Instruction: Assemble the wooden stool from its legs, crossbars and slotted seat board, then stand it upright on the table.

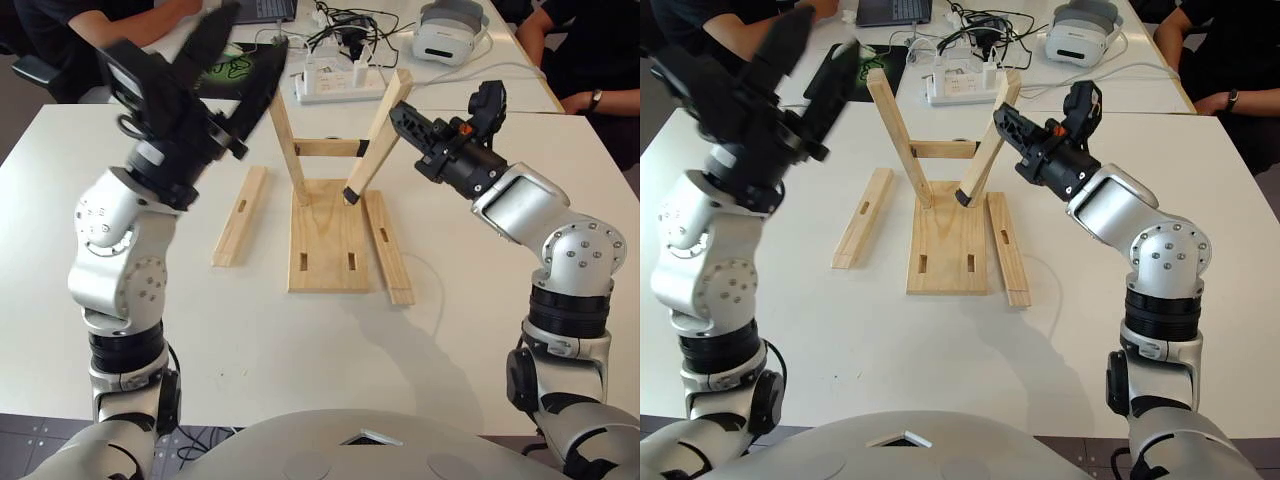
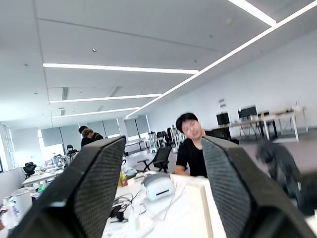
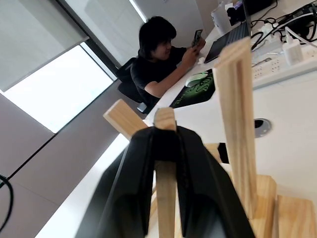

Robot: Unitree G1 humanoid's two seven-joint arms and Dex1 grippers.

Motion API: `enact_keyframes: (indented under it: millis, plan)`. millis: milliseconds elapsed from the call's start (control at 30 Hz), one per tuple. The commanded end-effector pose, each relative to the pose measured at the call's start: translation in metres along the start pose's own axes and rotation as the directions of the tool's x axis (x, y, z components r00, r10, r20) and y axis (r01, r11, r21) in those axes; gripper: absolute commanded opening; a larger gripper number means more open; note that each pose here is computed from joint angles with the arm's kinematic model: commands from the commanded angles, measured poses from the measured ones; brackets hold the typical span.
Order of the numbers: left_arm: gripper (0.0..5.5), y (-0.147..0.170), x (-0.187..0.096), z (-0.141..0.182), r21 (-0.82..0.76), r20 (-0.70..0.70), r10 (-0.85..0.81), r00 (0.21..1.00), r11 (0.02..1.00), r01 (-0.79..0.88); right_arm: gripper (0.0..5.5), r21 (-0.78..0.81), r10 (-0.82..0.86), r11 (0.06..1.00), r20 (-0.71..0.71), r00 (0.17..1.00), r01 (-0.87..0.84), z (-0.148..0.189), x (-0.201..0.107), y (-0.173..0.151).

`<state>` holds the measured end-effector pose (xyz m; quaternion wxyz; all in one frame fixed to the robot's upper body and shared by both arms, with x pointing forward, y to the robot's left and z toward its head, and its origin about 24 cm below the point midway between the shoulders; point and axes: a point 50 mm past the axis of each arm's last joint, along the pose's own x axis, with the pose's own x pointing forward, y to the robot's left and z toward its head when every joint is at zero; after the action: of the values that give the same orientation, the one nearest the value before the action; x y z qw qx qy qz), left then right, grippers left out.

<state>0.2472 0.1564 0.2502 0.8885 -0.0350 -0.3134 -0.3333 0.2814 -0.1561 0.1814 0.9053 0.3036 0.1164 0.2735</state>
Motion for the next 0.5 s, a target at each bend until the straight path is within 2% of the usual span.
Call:
enact_keyframes:
  millis: [33, 200, 333, 500]
  plan:
    - [2.82, 0.025, 0.001, 0.043, 0.019, 0.093, 0.076, 0.993, 0.997, -0.078, 0.47, -0.066, -0.118, 0.991, -0.072, 0.990, 0.113, -0.016, -0.026, -0.012]
    - [2.82, 0.026, -0.021, 0.021, 0.039, -0.013, 0.170, 0.985, 0.985, -0.169, 0.47, -0.141, -0.284, 0.947, 0.048, 0.958, 0.288, -0.015, -0.035, -0.025]
    - [2.82, 0.017, -0.026, 0.004, 0.015, -0.055, 0.187, 0.981, 0.982, -0.186, 0.47, -0.110, -0.291, 0.946, 0.122, 0.949, 0.305, -0.012, -0.030, -0.025]
    - [2.82, 0.014, -0.025, -0.005, 0.011, -0.090, 0.166, 0.982, 0.986, -0.166, 0.47, -0.103, -0.293, 0.946, 0.144, 0.945, 0.309, -0.020, -0.027, -0.029]
